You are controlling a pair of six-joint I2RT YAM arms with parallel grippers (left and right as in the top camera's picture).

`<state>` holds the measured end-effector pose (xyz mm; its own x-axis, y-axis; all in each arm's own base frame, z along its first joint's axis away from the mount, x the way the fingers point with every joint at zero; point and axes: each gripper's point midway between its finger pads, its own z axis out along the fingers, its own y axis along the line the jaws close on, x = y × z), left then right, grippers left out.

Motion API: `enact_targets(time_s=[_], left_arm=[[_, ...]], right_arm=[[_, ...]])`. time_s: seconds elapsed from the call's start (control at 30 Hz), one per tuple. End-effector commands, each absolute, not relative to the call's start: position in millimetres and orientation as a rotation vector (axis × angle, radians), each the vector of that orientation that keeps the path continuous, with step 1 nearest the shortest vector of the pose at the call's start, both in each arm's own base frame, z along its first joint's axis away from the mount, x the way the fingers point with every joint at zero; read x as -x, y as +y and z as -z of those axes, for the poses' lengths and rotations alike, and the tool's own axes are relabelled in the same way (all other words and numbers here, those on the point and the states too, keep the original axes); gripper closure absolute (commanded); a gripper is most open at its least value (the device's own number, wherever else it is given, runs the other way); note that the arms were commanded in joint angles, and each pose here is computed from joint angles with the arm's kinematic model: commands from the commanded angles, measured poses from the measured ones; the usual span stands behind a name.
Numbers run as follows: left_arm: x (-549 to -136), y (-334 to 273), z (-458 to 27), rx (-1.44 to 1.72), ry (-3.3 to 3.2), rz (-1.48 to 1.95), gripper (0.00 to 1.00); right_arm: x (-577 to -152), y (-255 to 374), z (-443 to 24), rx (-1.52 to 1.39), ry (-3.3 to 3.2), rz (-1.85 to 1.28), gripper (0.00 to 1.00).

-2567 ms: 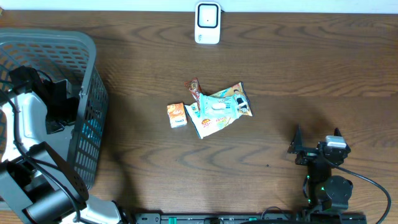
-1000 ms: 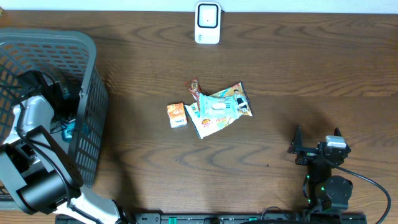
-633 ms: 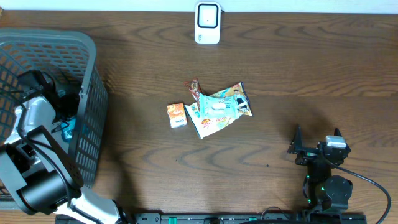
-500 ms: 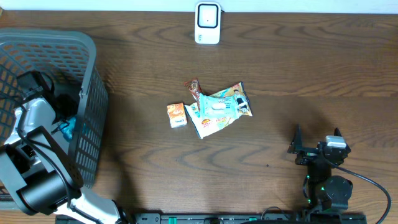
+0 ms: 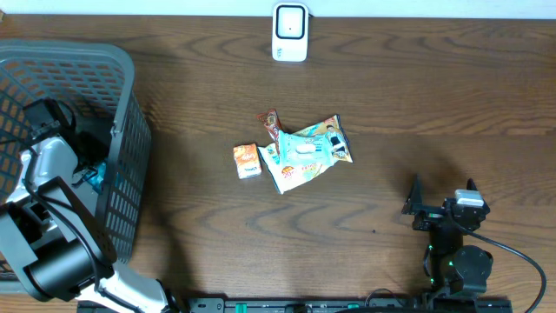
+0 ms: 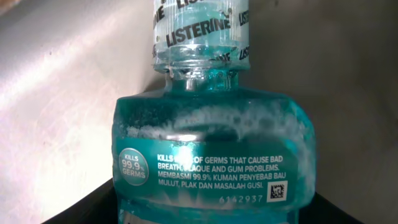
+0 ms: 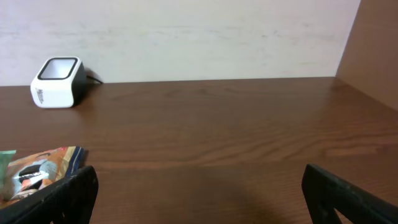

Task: Scan the item barcode
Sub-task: 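Lower the left gripper and grasp the blue Listerine bottle by its neck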

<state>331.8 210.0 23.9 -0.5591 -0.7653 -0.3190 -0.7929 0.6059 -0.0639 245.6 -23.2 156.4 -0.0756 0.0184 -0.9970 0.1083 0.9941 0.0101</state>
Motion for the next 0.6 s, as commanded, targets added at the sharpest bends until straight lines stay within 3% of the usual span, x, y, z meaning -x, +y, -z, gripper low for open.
enact_targets(time_s=[0.0, 0.57], left_arm=[[-306, 181, 3, 1.365, 2.618, 0.006, 0.50], [-327, 181, -140, 1.180, 2.255, 0.067, 0.51]], right_arm=[[-245, -25, -156, -0.095, 1.648, 0.089, 0.01], [-245, -25, -156, -0.095, 1.648, 0.089, 0.01]])
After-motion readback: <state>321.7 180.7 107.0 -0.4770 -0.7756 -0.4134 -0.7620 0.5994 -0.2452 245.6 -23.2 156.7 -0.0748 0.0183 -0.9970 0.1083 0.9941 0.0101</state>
